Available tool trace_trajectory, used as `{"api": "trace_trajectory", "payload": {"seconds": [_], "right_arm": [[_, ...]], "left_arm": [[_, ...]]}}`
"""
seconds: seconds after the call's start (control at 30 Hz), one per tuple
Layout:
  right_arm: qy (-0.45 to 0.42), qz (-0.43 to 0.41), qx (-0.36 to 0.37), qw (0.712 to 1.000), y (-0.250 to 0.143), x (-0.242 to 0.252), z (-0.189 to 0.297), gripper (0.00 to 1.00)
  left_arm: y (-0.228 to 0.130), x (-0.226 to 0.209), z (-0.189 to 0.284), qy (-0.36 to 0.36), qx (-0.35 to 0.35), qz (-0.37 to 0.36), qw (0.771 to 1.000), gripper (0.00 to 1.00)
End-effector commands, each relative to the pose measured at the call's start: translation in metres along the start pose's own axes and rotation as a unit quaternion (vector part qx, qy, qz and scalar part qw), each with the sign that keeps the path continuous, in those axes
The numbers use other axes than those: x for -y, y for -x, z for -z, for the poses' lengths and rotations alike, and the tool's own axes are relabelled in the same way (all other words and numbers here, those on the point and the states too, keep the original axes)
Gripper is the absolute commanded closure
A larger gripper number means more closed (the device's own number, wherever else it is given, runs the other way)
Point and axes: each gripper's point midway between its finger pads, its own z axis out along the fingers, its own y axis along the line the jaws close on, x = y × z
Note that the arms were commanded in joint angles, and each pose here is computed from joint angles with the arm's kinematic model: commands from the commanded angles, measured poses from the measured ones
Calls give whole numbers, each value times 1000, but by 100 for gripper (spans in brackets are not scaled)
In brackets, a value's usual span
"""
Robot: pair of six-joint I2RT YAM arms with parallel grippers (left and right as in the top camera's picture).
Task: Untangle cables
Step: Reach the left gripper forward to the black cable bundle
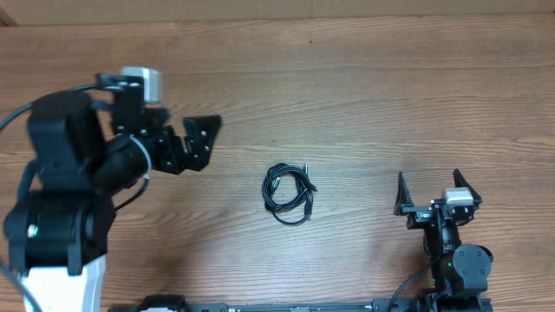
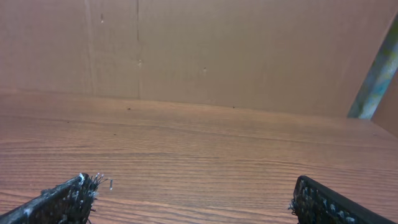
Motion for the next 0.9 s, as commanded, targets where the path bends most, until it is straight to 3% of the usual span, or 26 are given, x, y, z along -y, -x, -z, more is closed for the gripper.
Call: {"api": "trace_trajectory", "payload": {"seconds": [0.0, 0.3, 0.43, 0.6, 0.87], "right_arm": [[0, 0, 2, 1000, -2, -1, 0, 0], [0, 0, 2, 1000, -2, -1, 0, 0], [0, 0, 2, 1000, -2, -1, 0, 0], [0, 0, 2, 1000, -2, -1, 0, 0], [0, 0, 2, 1000, -2, -1, 0, 0]], "left_arm": [[-7, 11, -17, -57, -47, 34, 997, 0], [-65, -17, -61, -5, -205, 113, 972, 0], [-95, -38, -76, 100, -263, 133, 950, 6], [-128, -45, -95, 218, -307, 138, 916, 6], [-185, -37, -135, 317, -358, 127, 869, 6]]}}
